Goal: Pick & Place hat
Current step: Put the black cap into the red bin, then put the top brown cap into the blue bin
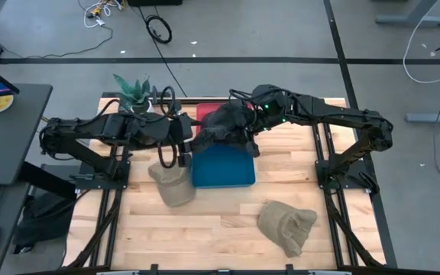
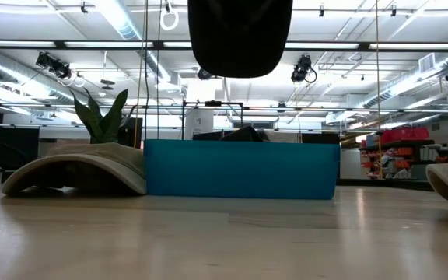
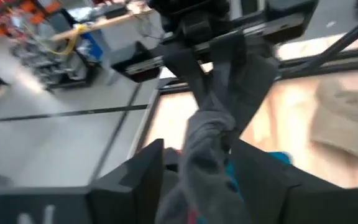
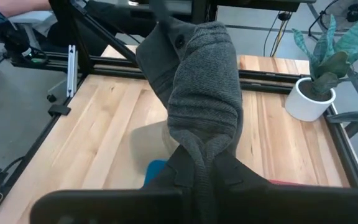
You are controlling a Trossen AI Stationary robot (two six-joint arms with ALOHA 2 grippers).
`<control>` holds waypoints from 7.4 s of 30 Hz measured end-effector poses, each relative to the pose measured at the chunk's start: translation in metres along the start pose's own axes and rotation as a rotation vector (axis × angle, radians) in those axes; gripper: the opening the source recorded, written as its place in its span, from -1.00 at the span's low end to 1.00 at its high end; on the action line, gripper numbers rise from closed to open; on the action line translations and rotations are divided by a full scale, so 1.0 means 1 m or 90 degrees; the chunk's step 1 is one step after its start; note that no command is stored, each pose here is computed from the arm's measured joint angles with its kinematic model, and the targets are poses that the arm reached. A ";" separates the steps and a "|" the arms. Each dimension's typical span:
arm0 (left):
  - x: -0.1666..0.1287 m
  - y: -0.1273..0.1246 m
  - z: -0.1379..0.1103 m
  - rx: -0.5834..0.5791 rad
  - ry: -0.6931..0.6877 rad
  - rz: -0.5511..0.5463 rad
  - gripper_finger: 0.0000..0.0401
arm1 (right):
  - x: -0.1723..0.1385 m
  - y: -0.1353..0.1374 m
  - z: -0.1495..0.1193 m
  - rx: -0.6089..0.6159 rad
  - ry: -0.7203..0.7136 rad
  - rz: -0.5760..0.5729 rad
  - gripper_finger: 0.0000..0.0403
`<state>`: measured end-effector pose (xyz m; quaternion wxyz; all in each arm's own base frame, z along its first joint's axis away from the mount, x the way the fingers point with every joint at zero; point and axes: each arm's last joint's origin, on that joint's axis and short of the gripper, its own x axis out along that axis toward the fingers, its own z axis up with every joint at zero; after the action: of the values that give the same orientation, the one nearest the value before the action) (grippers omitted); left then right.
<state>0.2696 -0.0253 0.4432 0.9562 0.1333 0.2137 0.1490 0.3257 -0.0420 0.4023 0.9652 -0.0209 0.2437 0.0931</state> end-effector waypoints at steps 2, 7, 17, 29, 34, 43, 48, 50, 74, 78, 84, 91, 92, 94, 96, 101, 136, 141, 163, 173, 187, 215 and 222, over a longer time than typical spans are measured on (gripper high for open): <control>0.003 0.001 0.000 -0.007 0.000 -0.029 0.10 | 0.000 0.001 0.000 -0.001 0.000 0.001 -0.95; 0.014 -0.004 -0.009 0.016 0.050 -0.053 0.36 | 0.000 0.001 0.000 0.002 0.000 0.001 -0.95; 0.028 -0.009 -0.012 0.032 0.082 -0.004 0.01 | 0.000 0.001 0.001 0.031 -0.004 0.000 -0.95; 0.028 -0.008 -0.012 0.028 0.080 -0.001 -0.93 | 0.000 -0.003 0.005 0.260 -0.034 -0.045 -0.80; 0.028 -0.008 -0.015 0.024 0.096 0.017 -0.96 | -0.005 -0.010 0.007 0.391 -0.063 -0.049 -0.40; 0.028 0.002 -0.020 -0.055 0.128 0.156 -0.96 | -0.027 -0.026 0.022 0.520 -0.196 -0.039 0.40; 0.027 0.021 -0.033 -0.139 0.160 0.355 -0.96 | -0.037 -0.039 0.021 0.812 -0.220 0.008 0.60; 0.029 0.027 -0.035 -0.163 0.163 0.386 -0.96 | -0.037 -0.036 0.025 0.878 -0.233 0.045 0.62; 0.034 0.030 -0.020 -0.207 0.080 0.373 -0.96 | 0.039 -0.056 0.017 1.072 -0.291 0.125 0.48; 0.032 0.025 -0.018 -0.207 0.071 0.361 -0.96 | 0.041 -0.068 0.012 1.068 -0.301 0.100 0.42; 0.032 0.015 -0.017 -0.201 0.070 0.340 -0.96 | 0.035 -0.082 0.009 1.053 -0.322 0.079 0.28; 0.051 0.002 -0.022 -0.209 0.101 0.254 -0.85 | 0.033 -0.085 0.008 1.033 -0.313 0.088 -0.35; 0.054 0.000 -0.023 -0.213 0.106 0.254 -0.80 | 0.033 -0.084 0.008 1.025 -0.308 0.089 -0.49; 0.060 -0.003 -0.025 -0.218 0.113 0.257 -0.68 | 0.033 -0.084 0.007 1.006 -0.293 0.092 -0.78; 0.063 -0.006 -0.026 -0.215 0.117 0.259 -0.59 | 0.033 -0.085 0.007 0.988 -0.281 0.093 -0.86; 0.066 -0.009 -0.028 -0.210 0.125 0.251 -0.45 | 0.035 -0.085 0.002 0.977 -0.249 0.073 -0.85; -0.006 0.012 -0.016 -0.306 0.056 0.188 -0.27 | 0.088 -0.160 -0.103 0.685 0.055 -0.071 -0.85; -0.007 0.010 -0.018 -0.320 0.068 0.182 -0.27 | 0.106 -0.168 -0.134 0.693 0.143 -0.114 -0.85; -0.011 0.003 -0.023 -0.314 0.097 0.190 -0.27 | 0.110 -0.173 -0.167 0.666 0.274 -0.374 -0.76; -0.012 0.004 -0.027 -0.327 0.108 0.220 -0.27 | 0.102 -0.178 -0.169 0.758 0.266 -0.303 -0.56; -0.013 0.004 -0.032 -0.326 0.126 0.238 -0.27 | 0.044 -0.164 -0.115 0.685 0.162 -0.296 0.34; 0.052 -0.047 -0.109 -0.307 0.167 0.108 -0.27 | -0.030 -0.043 -0.060 0.633 0.209 -0.446 -0.07; 0.041 -0.045 -0.133 -0.238 0.320 0.133 -0.27 | -0.023 -0.032 -0.057 0.588 0.222 -0.431 -0.07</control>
<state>0.2552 -0.0272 0.2978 0.8609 -0.0645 0.3971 0.3113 0.2847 -0.0819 0.3628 0.7961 0.3094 0.3938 -0.3397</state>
